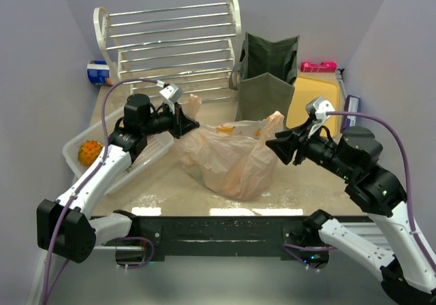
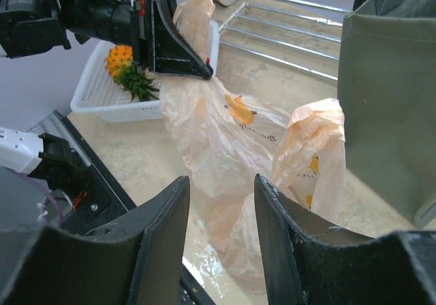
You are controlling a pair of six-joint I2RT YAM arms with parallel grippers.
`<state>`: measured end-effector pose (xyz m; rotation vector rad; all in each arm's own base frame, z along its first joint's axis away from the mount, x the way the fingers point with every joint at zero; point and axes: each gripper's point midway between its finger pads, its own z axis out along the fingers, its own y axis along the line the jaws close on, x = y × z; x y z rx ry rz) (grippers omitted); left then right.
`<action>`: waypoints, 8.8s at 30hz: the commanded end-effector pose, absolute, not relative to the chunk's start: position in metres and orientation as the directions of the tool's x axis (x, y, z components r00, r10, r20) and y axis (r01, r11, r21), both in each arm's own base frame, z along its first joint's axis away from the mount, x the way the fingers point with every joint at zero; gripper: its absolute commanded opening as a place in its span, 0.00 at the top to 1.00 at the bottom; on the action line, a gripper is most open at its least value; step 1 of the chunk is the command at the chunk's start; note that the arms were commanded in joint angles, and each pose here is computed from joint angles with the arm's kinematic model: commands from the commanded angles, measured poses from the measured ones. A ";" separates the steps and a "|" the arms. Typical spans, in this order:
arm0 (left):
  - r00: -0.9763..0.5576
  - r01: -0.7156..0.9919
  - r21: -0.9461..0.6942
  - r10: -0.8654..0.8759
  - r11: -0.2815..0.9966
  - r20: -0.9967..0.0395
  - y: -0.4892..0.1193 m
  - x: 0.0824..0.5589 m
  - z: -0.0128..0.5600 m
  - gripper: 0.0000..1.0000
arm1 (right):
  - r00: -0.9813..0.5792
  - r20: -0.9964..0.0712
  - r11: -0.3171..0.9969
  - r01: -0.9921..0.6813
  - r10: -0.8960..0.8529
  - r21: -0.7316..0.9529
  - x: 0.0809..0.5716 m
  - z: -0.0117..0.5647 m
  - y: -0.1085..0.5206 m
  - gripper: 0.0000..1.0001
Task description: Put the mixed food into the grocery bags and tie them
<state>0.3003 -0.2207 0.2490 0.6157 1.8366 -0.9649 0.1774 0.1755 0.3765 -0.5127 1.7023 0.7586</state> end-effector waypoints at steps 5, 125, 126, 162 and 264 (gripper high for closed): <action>-0.360 0.772 -0.298 0.000 0.561 -0.933 -0.219 0.308 0.267 1.00 | -0.351 -0.936 0.742 -0.619 0.032 0.257 0.191 0.345 0.176 0.50; -0.387 0.903 -0.300 0.283 0.306 -0.877 -0.268 0.276 0.247 1.00 | -0.016 -0.981 0.129 -0.992 -0.193 -0.010 0.211 0.292 0.294 1.00; -0.375 0.910 -0.289 0.296 0.296 -0.879 -0.269 0.276 0.248 1.00 | -0.026 -0.979 0.106 -0.994 -0.200 0.005 0.209 0.290 0.296 1.00; -0.216 0.955 -0.132 0.319 0.264 -0.923 -0.265 0.257 0.290 0.15 | -0.190 -0.879 0.061 -0.981 -0.438 0.182 0.242 0.261 0.316 1.00; -0.239 0.935 -0.172 0.193 0.309 -0.952 -0.275 0.263 0.262 1.00 | -0.283 -0.936 0.351 -0.915 -0.211 0.198 0.190 0.244 0.314 1.00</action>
